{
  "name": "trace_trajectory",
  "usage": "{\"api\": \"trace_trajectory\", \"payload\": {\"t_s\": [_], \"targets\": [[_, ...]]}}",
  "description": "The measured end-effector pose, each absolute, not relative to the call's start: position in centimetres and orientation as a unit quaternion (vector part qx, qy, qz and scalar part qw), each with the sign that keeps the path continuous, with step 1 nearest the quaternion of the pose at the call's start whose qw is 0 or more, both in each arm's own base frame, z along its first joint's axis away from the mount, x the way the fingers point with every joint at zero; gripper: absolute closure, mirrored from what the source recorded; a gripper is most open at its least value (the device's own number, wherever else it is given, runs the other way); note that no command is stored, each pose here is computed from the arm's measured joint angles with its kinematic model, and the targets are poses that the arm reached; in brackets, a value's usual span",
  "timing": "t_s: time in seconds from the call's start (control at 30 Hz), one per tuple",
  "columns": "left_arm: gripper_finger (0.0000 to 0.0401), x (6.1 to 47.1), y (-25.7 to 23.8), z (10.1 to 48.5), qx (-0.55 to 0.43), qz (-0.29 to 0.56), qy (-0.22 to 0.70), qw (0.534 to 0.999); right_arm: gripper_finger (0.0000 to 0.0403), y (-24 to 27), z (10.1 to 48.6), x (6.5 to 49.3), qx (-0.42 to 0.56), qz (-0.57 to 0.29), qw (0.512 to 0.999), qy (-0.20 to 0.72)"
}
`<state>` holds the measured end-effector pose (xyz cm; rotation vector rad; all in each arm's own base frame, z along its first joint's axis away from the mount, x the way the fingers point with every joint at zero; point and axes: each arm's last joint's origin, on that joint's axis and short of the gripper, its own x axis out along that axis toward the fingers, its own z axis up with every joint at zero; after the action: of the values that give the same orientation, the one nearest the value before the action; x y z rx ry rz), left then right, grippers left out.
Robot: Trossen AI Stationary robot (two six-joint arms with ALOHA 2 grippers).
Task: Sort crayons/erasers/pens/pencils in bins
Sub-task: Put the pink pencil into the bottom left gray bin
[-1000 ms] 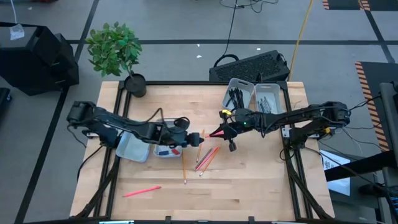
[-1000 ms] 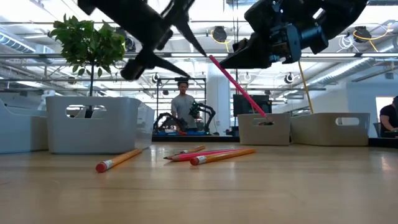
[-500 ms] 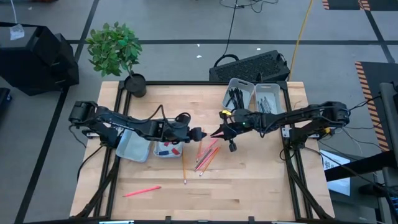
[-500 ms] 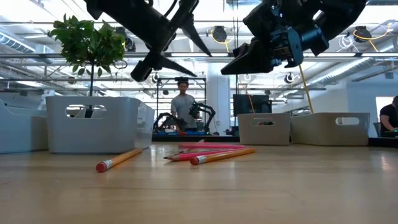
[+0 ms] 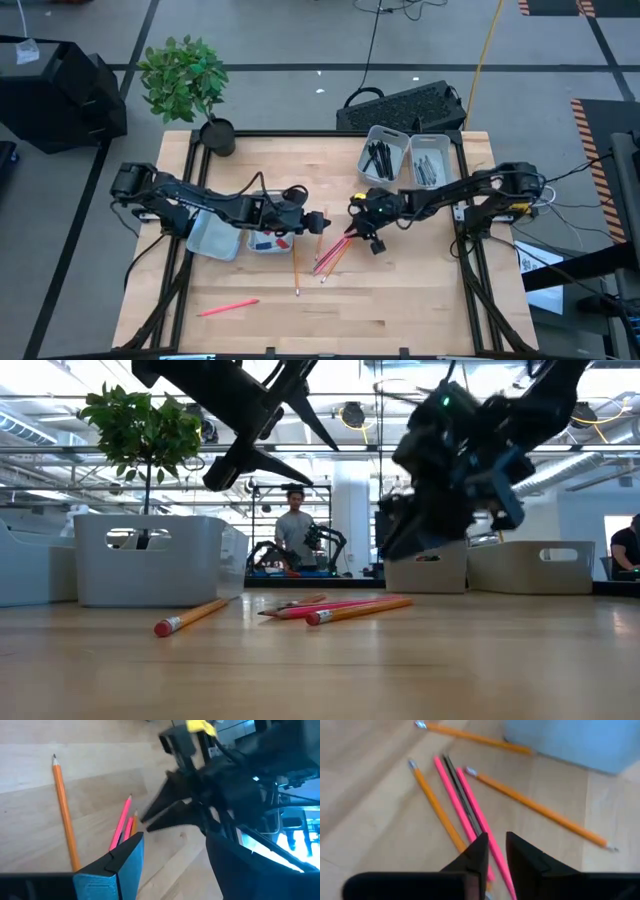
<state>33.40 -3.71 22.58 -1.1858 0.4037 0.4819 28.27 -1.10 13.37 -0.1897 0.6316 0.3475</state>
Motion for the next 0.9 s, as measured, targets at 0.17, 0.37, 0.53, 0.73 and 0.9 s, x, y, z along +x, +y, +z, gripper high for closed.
{"api": "trace_trajectory", "payload": {"t_s": [0.17, 0.37, 0.53, 0.73, 0.9], "targets": [[0.0185, 33.4, -3.8, 22.6, -0.547, 0.224, 0.185, 0.785, 0.0302, -2.0, 11.2, 28.6, -0.117, 0.180, 0.917, 0.336], [0.0185, 33.4, -3.8, 22.5, -0.546, 0.226, 0.188, 0.784, 0.0306, -2.8, 9.4, 28.8, -0.100, 0.215, 0.913, 0.334], [0.0185, 33.3, -3.9, 22.5, -0.545, 0.224, 0.189, 0.785, 0.0328, -3.2, 9.0, 28.9, -0.089, 0.222, 0.913, 0.330], [0.0185, 33.3, -4.0, 22.5, -0.542, 0.224, 0.190, 0.787, 0.0346, -3.2, 8.5, 28.8, -0.056, 0.222, 0.910, 0.346], [0.0185, 33.3, -4.0, 22.5, -0.536, 0.222, 0.192, 0.791, 0.0324, -2.5, 9.2, 28.7, -0.045, 0.220, 0.909, 0.350]]}}
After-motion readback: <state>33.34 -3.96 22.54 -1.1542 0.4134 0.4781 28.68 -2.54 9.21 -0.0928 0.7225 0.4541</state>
